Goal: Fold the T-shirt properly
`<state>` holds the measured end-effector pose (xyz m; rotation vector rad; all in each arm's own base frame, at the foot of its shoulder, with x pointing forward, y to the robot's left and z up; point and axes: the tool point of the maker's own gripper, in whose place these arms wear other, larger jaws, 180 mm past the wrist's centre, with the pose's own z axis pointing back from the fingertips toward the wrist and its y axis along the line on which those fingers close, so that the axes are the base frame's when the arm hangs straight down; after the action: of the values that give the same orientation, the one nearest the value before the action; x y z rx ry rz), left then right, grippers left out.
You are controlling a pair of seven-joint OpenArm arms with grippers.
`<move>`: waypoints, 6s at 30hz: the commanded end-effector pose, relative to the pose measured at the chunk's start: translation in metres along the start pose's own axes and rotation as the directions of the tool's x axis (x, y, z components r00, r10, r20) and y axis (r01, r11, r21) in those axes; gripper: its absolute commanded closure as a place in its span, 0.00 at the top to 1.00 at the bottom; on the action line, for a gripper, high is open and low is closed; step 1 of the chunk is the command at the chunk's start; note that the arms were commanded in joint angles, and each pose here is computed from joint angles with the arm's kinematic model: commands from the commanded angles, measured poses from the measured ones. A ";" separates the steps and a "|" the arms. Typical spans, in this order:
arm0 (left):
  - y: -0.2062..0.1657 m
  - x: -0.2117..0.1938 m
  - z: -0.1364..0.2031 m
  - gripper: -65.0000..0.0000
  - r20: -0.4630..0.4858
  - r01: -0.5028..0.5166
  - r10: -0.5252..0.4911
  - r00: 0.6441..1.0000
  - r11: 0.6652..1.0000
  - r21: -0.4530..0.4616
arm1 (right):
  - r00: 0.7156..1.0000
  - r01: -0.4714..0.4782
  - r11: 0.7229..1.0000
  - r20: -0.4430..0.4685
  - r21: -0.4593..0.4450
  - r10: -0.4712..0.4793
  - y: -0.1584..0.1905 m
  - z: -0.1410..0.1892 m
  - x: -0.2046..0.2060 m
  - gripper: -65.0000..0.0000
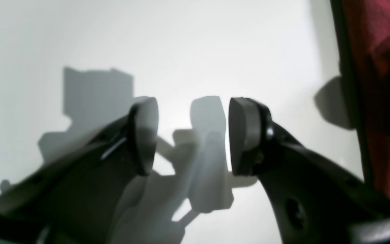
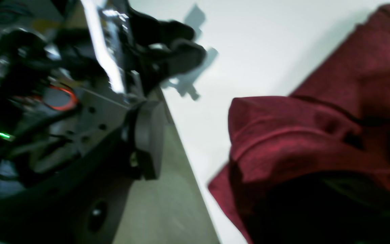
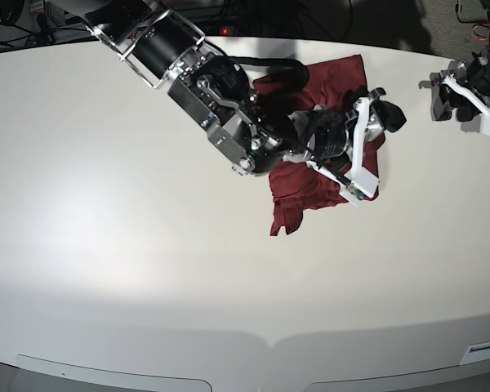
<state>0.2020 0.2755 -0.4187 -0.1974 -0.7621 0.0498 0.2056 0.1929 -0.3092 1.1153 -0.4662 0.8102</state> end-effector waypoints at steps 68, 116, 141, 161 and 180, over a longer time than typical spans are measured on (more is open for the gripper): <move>-0.002 0.015 0.004 0.49 0.049 -0.025 0.026 0.998 0.999 -0.029 | 0.933 -0.359 0.854 -0.179 -0.377 0.313 -0.104 0.006 0.077 0.00; -0.119 -0.016 -0.051 0.00 -0.018 0.036 -0.041 0.999 0.976 -0.216 | 0.938 -0.182 0.982 -0.308 -0.055 0.157 -0.084 0.031 0.040 0.00; -0.090 -0.082 -0.061 0.00 -0.196 -0.018 -0.012 0.981 0.989 -0.150 | 0.909 -0.339 0.918 -0.324 -0.206 0.263 -0.109 -0.006 -0.007 0.00; -0.104 -0.114 -0.042 0.00 -0.249 -0.054 -0.004 0.969 0.973 -0.224 | 0.918 -0.396 0.692 -0.248 -0.603 0.309 -0.205 0.019 0.099 0.00; -0.042 -0.086 -0.033 0.00 -0.202 0.034 -0.057 0.978 0.993 -0.117 | 0.917 -0.234 0.855 -0.398 -0.462 0.036 -0.205 0.040 0.003 0.00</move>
<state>0.2017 0.1877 -0.4537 -0.4675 -0.7872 -0.0196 0.3567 0.1119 -0.4270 0.4400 -0.3749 0.9270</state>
